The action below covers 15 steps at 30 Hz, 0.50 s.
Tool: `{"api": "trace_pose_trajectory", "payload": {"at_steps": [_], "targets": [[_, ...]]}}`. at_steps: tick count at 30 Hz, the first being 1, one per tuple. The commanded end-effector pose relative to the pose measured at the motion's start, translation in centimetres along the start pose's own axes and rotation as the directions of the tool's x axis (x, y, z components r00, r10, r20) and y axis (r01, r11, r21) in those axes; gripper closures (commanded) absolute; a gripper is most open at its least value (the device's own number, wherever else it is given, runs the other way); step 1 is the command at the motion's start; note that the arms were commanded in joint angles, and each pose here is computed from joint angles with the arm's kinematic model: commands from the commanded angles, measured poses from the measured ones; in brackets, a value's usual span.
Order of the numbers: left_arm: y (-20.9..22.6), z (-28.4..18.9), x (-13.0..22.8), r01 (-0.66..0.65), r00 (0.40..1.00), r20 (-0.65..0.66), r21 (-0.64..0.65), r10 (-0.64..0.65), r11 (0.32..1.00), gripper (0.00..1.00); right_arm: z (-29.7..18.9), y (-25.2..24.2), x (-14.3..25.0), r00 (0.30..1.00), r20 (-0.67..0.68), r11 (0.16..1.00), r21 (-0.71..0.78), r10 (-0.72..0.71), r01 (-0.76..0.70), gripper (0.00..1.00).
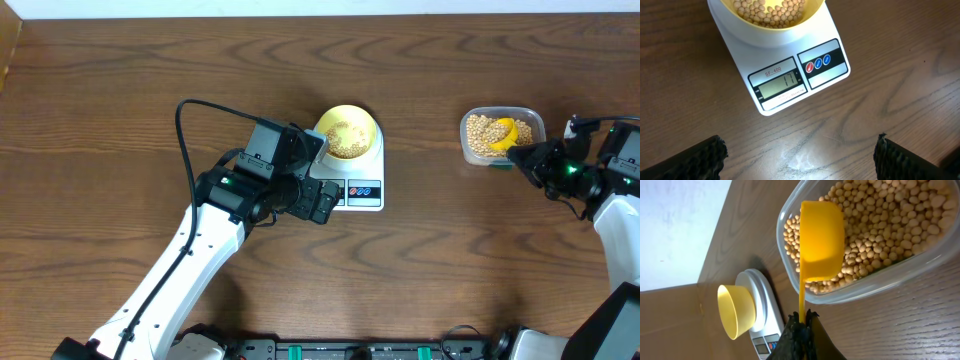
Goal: Scoop item into bowl and weigh 50g on scale
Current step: 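Dip the yellow scoop into the soybeans with the right gripper, then lift the filled scoop and carry it left over the bowl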
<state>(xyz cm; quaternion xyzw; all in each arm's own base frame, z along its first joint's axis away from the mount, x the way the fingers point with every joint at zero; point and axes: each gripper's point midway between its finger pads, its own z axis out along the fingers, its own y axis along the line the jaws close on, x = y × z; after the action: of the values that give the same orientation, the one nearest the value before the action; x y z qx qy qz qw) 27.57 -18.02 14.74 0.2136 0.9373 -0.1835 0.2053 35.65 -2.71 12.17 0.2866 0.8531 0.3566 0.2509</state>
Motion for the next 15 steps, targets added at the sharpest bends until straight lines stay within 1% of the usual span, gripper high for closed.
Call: {"api": "trace_pose_trajectory", "payload": {"at_steps": [1, 7, 9, 15], "targets": [[-0.2, 0.1, 0.1, -0.017, 1.000, -0.005, 0.012, 0.017, 1.000, 0.04, 0.0, 0.7, 0.4, 0.999, -0.028, 0.999, -0.050, 0.017, -0.018, 0.99], [-0.2, 0.1, 0.1, -0.017, 1.000, -0.005, 0.012, 0.017, 1.000, 0.04, -0.6, 0.5, 0.0, 0.999, -0.019, 0.997, -0.068, 0.041, -0.043, 0.99], [-0.2, 0.1, 0.1, -0.017, 1.000, -0.005, 0.012, 0.017, 1.000, 0.04, -1.3, 0.9, -0.4, 0.998, -0.021, 0.990, -0.126, 0.063, -0.066, 0.99], [-0.2, 0.1, 0.1, -0.017, 1.000, -0.005, 0.012, 0.017, 1.000, 0.04, -2.5, 1.1, -0.9, 0.995, -0.021, 0.977, -0.193, 0.093, -0.095, 0.99]]}}
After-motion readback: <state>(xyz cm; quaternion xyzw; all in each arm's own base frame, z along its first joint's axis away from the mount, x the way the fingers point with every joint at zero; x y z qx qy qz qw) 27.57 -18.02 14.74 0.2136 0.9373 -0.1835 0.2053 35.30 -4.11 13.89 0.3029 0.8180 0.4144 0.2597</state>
